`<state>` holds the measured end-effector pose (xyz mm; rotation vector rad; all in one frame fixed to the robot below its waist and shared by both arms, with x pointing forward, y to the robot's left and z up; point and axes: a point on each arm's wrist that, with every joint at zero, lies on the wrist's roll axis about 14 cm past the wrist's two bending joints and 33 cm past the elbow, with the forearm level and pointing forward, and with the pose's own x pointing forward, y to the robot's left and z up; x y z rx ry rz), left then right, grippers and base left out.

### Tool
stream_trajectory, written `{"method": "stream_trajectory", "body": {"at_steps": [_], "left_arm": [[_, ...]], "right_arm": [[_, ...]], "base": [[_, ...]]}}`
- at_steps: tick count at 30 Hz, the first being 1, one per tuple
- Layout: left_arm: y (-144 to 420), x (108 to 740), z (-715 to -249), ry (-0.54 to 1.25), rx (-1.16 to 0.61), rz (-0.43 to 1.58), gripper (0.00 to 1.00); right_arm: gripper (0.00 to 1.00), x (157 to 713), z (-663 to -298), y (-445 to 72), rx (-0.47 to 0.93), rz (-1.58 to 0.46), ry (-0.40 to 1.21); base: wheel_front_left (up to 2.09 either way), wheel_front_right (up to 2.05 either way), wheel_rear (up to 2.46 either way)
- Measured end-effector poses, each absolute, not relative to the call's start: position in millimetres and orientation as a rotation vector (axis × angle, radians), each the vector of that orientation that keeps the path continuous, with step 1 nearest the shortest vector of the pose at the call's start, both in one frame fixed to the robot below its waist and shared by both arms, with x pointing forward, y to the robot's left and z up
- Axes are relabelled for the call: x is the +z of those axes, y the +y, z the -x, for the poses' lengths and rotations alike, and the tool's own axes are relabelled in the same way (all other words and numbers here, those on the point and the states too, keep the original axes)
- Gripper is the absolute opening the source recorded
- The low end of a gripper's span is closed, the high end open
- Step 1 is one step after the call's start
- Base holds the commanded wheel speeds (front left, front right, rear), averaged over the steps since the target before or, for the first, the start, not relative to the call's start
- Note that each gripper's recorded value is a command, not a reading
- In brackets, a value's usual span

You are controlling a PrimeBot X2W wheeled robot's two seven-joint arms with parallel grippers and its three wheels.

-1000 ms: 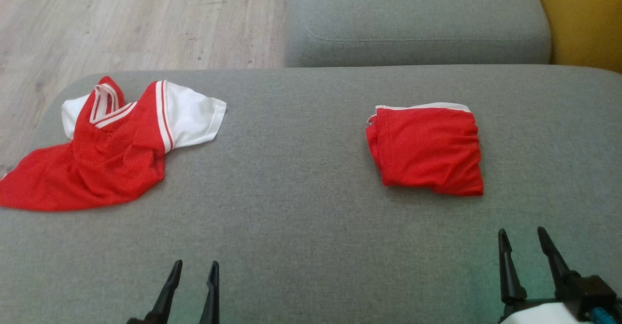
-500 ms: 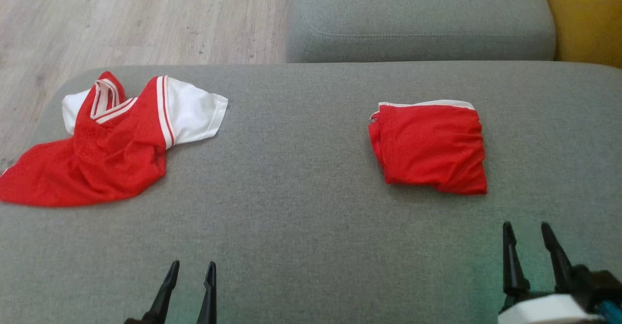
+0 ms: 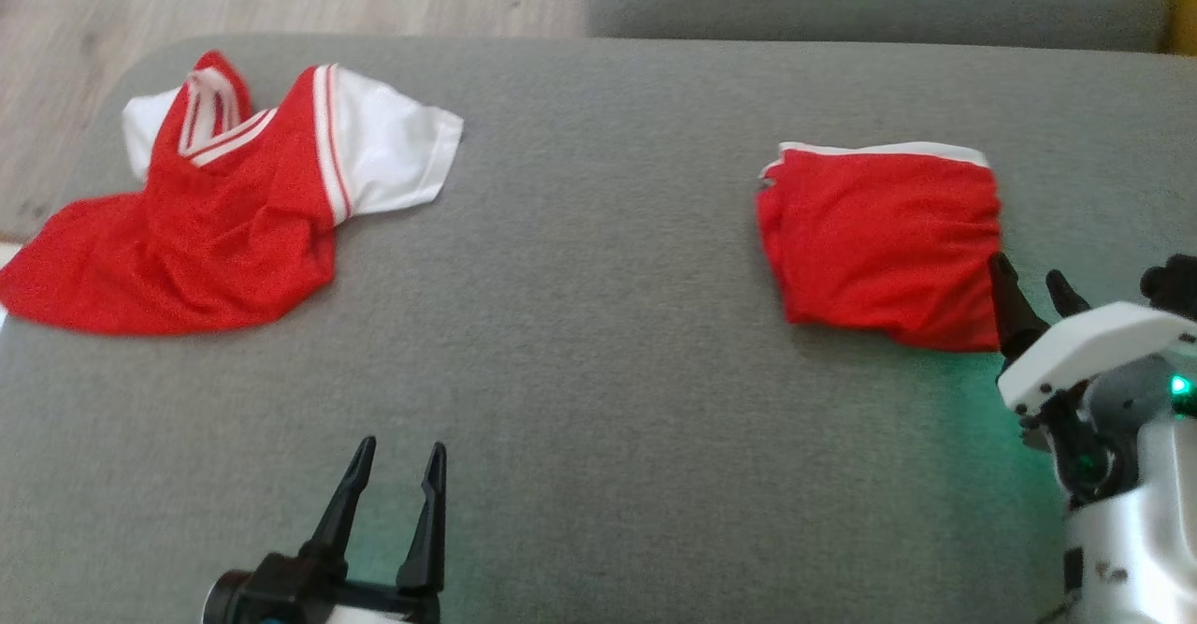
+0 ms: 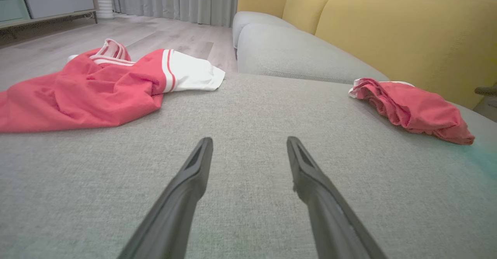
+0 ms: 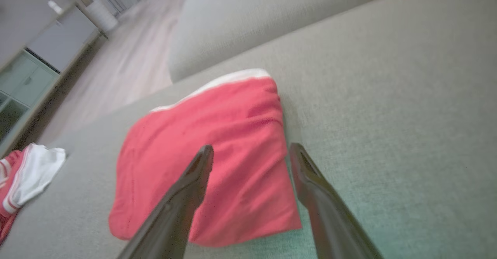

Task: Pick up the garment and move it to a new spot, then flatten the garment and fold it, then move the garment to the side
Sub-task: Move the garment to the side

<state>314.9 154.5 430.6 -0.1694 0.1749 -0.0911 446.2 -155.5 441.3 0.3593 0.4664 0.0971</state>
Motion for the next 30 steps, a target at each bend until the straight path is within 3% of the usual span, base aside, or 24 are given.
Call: {"method": "stream_trajectory", "body": {"at_steps": [12, 13, 14, 21, 30], "left_arm": [[175.2, 419.0, -306.3, 0.218, -0.009, 0.172, 1.00], [176.1, 418.8, -306.6, 0.219, -0.006, 0.171, 1.00], [176.7, 418.3, -307.1, 0.220, -0.005, 0.171, 1.00], [160.5, 412.3, -321.5, 0.239, -0.067, 0.172, 1.00], [125.5, 401.8, -357.6, 0.262, -0.244, 0.142, 1.00]], "right_arm": [[1.00, 369.3, -468.7, -145.0, 0.038, -0.348, 0.753], [0.77, 369.5, -471.9, -142.3, 0.039, -0.371, 0.755], [0.00, 371.1, -475.9, -139.5, 0.042, -0.397, 0.750], [0.00, 376.6, -485.3, -158.4, 0.020, -0.355, 0.708], [0.00, 414.8, -492.4, -327.2, -0.248, 0.048, 0.683]], "base": [[0.00, 0.00, 0.00], [0.00, 0.00, 0.00], [0.00, 0.00, 0.00], [0.00, 0.00, 0.00], [0.00, 0.00, 0.00]]}}
